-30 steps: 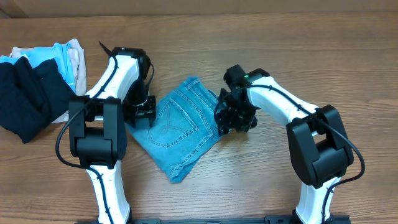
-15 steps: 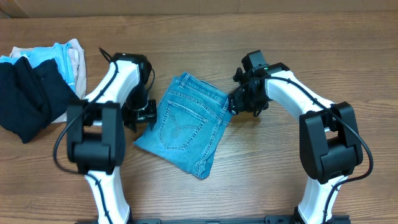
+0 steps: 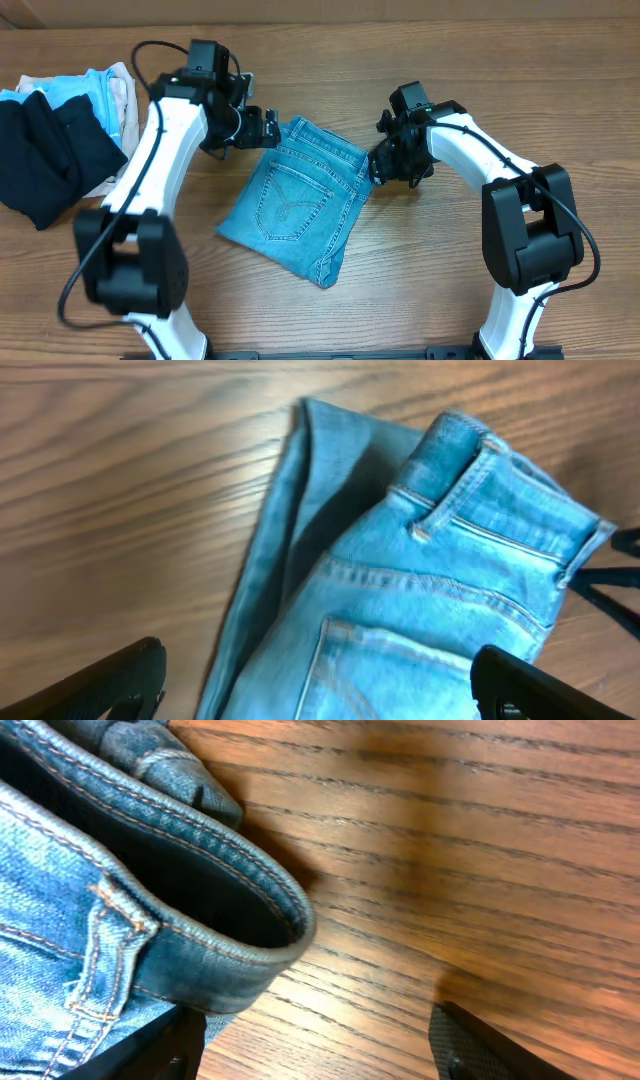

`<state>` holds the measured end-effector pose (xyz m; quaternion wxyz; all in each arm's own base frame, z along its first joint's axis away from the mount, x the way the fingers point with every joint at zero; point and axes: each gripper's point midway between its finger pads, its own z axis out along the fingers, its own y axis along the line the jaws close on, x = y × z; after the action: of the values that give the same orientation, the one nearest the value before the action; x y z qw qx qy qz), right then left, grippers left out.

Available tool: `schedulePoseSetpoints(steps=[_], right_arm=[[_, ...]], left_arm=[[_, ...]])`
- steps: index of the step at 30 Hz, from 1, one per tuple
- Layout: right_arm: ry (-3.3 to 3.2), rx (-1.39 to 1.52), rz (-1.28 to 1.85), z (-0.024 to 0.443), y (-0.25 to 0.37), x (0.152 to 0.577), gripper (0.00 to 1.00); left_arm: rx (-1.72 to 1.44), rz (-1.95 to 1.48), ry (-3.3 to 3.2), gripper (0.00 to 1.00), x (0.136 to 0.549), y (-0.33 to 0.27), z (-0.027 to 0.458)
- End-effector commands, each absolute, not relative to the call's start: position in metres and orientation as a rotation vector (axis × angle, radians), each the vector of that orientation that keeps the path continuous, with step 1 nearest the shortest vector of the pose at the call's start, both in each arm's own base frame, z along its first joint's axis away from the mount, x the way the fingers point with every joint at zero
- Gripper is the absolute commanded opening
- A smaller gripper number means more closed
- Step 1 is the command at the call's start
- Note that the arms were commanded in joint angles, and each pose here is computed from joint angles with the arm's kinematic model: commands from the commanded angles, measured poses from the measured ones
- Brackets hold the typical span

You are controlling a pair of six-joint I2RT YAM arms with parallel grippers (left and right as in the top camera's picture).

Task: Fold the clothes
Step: 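Grasp the top-left corner of the folded jeans with the left gripper, then carry the folded jeans left onto the clothes pile with the left gripper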

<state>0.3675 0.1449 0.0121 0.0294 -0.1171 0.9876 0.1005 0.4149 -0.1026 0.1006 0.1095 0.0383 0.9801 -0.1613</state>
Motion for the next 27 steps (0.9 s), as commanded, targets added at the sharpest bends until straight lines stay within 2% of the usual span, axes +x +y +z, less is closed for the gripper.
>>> schedulePoseSetpoints(steps=[1,9,17,19,20,21,22,23,25,27], right_arm=[[3.045,-0.339,0.278,0.011,0.137,0.371,0.75],[3.046,-0.334,0.277,0.011,0.137,0.371,0.75],[3.048,-0.334,0.277,0.011,0.137,0.371,0.75],[3.053,-0.334,0.276,0.011,0.136,0.370,0.75],[3.056,-0.334,0.276,0.011,0.136,0.369,0.75],[3.058,-0.334,0.275,0.011,0.136,0.369,0.75],[3.060,-0.334,0.275,0.011,0.136,0.368,0.75],[3.061,-0.334,0.274,0.011,0.136,0.368,0.75],[3.064,-0.333,0.274,0.011,0.136,0.367,0.73],[3.058,-0.309,0.272,0.014,0.135,0.370,0.73]], left_arm=[[0.261,-0.623,2.920,1.00,0.413,-0.120,0.061],[0.334,-0.827,2.909,1.00,0.419,-0.143,0.014],[0.361,-0.984,3.043,0.77,0.385,-0.163,-0.023],[0.366,-0.954,3.091,0.57,0.378,-0.162,-0.034],[0.366,-0.937,3.104,0.45,0.376,-0.160,-0.037],[0.367,-0.919,3.110,0.27,0.376,-0.159,-0.038],[0.367,-0.903,3.113,0.18,0.377,-0.157,-0.039],[0.364,-0.885,3.110,0.11,0.379,-0.154,-0.038],[0.357,-0.817,3.119,0.04,0.385,-0.146,-0.035],[0.337,-0.714,3.143,0.04,0.392,-0.132,-0.028]])
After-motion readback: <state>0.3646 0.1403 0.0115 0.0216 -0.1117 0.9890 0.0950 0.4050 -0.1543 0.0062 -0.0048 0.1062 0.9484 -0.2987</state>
